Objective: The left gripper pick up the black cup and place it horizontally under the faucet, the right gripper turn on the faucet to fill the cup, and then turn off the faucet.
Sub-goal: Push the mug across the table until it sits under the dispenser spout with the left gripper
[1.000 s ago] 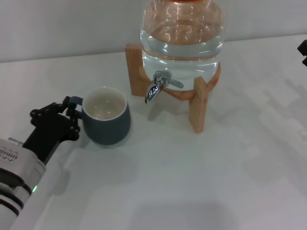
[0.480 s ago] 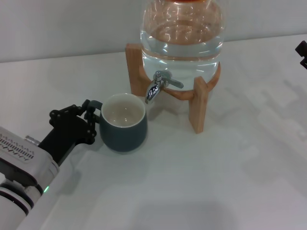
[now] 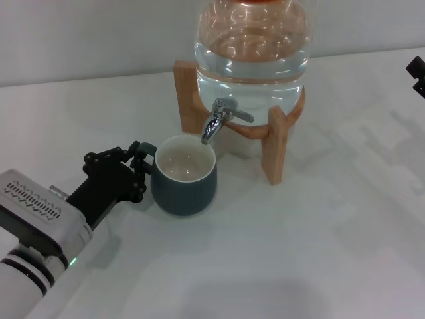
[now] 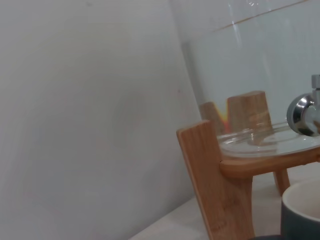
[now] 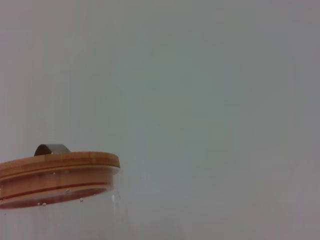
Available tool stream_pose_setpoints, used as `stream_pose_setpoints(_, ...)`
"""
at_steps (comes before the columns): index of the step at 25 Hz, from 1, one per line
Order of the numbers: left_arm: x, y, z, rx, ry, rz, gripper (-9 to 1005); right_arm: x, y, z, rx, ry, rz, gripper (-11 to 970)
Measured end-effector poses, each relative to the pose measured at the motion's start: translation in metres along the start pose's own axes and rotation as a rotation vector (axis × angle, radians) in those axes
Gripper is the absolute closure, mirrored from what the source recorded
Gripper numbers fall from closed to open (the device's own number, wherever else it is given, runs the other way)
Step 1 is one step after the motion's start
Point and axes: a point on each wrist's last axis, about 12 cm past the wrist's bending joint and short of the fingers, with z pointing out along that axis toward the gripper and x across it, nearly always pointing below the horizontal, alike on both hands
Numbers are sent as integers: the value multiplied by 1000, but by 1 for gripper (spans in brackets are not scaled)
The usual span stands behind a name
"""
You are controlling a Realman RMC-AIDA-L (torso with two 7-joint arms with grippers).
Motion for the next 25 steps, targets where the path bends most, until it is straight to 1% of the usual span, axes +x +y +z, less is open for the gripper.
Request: stream_pose_setpoints(25, 1, 7, 8, 10, 52, 36, 848, 0, 1, 0, -6, -5, 1, 115)
